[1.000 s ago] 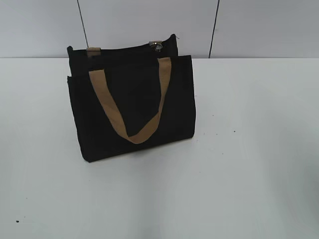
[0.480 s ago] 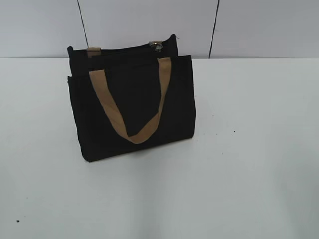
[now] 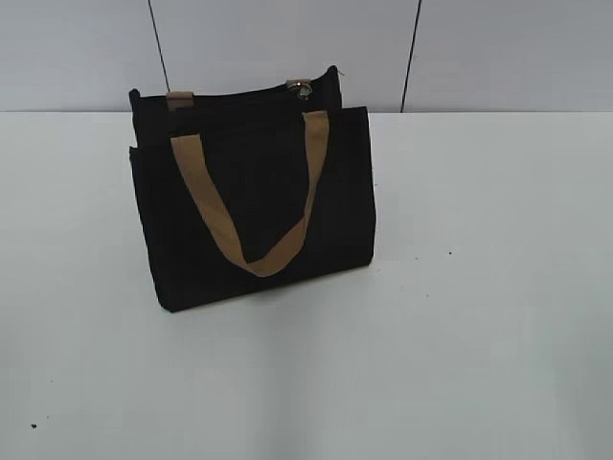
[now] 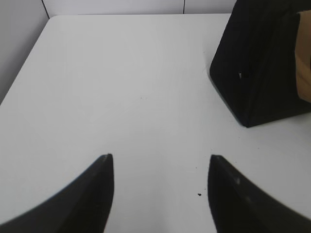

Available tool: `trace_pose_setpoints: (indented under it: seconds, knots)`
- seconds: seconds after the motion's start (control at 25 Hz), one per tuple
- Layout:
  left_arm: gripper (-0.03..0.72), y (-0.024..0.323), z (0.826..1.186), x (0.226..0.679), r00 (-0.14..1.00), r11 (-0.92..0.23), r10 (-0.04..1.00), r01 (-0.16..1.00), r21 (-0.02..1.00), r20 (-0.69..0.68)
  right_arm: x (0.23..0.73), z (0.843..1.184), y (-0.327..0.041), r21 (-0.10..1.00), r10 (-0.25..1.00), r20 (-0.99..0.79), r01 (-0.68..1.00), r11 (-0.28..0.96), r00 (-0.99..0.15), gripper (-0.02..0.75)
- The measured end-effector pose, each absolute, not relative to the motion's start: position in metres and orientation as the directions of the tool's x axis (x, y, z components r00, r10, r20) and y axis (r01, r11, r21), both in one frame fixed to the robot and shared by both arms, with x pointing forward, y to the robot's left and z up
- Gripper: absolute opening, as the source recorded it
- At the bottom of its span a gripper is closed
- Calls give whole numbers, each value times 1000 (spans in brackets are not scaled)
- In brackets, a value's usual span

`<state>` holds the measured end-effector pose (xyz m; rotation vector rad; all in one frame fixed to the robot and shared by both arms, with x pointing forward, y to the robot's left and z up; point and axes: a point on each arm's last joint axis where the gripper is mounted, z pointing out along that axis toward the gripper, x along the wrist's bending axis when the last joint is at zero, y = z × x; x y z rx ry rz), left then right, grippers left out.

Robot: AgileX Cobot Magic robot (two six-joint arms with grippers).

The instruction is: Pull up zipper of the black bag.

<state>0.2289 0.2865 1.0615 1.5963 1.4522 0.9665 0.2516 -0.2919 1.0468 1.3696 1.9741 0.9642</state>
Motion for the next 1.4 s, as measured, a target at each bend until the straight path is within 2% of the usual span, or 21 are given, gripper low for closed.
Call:
trace_pose_setpoints:
  seconds: [0.2, 0.64, 0.76, 1.0, 1.16, 1.4]
  knots:
    - [468, 287, 1062, 229, 68, -68, 997, 423, 904, 43, 234, 1046, -297, 866, 945, -34, 462, 190, -325, 545]
    - [468, 285, 1062, 228, 78, -59, 997, 415, 908, 30, 231, 1046, -295, 870, 946, 9, 469, 152, -324, 545]
    - [468, 285, 1062, 228, 81, -61, 996, 415, 908, 30, 231, 1046, -293, 871, 959, 21, 477, 122, -284, 545]
    - [468, 286, 1062, 227, 161, -97, 986, 409, 907, 33, 232, 1046, -291, 871, 987, 36, 490, 45, -154, 545]
    - [468, 287, 1062, 227, 162, -100, 986, 409, 907, 35, 233, 1046, -290, 871, 995, 38, 492, 13, -93, 545]
    - [468, 287, 1062, 227, 160, -102, 986, 409, 907, 38, 233, 1046, -290, 871, 997, 39, 492, 2, -74, 545]
